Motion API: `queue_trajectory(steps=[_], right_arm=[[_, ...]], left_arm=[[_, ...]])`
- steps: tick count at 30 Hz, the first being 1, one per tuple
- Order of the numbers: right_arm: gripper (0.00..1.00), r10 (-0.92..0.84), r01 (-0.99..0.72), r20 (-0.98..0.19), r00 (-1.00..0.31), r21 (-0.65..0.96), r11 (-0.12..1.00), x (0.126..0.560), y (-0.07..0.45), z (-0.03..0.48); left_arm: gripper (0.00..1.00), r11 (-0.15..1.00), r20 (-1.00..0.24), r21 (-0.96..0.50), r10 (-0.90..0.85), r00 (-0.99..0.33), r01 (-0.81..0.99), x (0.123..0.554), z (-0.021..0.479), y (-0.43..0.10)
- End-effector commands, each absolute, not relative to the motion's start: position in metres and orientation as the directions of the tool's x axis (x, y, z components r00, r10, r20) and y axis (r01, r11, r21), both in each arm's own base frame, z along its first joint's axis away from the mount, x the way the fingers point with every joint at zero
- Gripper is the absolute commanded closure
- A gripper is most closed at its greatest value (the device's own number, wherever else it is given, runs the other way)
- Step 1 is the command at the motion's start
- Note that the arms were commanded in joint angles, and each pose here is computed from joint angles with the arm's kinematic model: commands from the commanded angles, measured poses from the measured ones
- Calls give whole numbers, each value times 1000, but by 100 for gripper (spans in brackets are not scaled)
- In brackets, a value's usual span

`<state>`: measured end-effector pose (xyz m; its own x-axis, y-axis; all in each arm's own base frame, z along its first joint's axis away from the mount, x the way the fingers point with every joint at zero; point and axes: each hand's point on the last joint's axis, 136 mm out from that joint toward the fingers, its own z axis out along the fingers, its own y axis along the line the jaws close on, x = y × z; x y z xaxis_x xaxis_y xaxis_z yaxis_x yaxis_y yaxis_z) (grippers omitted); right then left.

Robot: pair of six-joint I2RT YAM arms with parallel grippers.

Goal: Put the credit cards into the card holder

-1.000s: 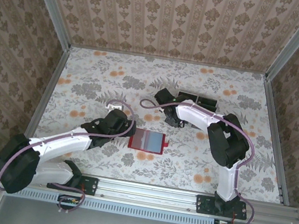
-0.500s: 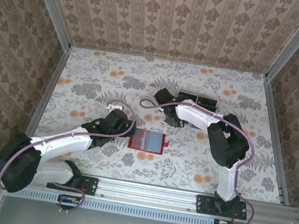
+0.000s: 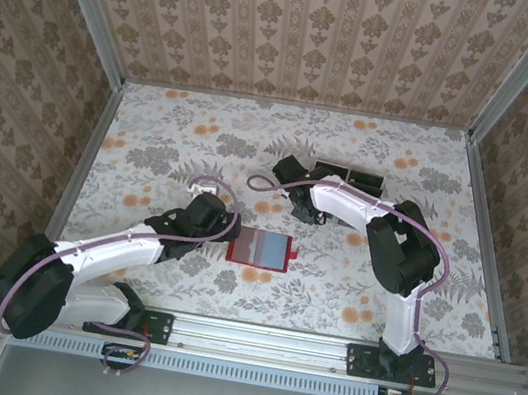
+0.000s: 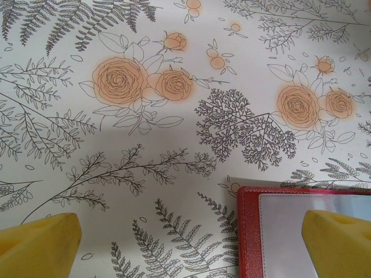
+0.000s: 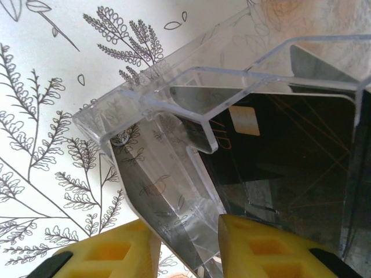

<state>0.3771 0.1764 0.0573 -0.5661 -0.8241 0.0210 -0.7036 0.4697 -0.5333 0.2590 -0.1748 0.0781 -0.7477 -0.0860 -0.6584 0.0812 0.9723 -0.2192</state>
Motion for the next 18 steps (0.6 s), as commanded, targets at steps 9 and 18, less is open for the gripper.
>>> queue_trajectory(steps=[9,18], right_arm=[[76,-839,-709,52,-542,-564,423,379,172,76],[80,-849,-720,45,-527,-554,417,379,175,80]], left_arm=[[0,970,-653,-234,-108,-750,64,260,77,-175],[0,969,-653,-237,-107,-750,67,261,78,-176]])
